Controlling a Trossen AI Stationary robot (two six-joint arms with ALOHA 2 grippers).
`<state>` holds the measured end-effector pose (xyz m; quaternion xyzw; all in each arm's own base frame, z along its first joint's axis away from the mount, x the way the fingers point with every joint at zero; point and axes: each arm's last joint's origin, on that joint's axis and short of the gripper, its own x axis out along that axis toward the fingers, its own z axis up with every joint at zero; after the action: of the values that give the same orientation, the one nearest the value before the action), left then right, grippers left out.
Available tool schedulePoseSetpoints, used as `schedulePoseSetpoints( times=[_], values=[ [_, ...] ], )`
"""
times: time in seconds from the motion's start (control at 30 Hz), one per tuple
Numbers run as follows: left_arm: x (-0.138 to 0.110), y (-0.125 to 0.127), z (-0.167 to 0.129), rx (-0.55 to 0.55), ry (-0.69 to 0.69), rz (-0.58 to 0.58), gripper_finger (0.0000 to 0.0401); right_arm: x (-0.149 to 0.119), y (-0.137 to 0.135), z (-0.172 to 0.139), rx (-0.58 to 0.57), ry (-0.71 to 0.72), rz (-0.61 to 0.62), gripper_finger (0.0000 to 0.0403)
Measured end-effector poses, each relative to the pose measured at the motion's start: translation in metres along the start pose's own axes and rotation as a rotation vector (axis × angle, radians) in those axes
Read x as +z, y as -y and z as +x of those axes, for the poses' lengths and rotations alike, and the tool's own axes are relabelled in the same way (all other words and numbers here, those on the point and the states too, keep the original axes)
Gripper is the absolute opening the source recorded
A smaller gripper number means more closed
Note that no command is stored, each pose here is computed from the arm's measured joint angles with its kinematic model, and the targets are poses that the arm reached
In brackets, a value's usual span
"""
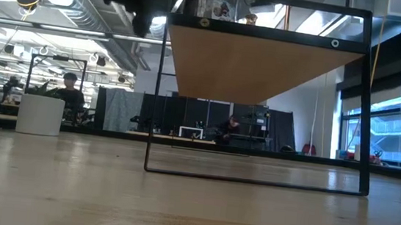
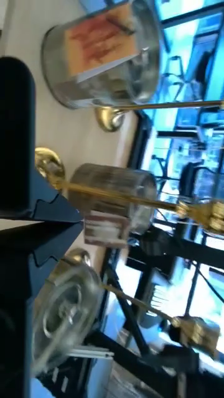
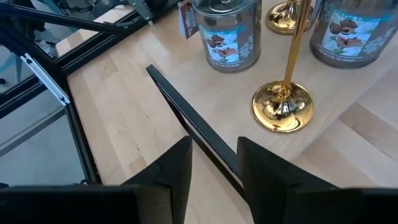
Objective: Pick & Place candle stick holders
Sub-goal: Put the brown scented candle on the shelf
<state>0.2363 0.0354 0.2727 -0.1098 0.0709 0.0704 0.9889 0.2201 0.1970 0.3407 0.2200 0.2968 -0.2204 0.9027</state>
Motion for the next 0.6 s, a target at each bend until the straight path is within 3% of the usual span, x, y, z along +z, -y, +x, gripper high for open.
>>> schedulePoseSetpoints(
  times=[0.2,0.6],
  values=[
    [-0.019,-0.008,0.022,-0.031,-0.092,-0.075,0.0001,0.0,-0.001,0.0,0.005,0.001,0.005,0.013],
    [-0.029,-0.005,0.039,-0.109,-0.091,-0.136,0.0001,0.0,0.0,0.0,0.002,0.001,0.005,0.013]
  ],
)
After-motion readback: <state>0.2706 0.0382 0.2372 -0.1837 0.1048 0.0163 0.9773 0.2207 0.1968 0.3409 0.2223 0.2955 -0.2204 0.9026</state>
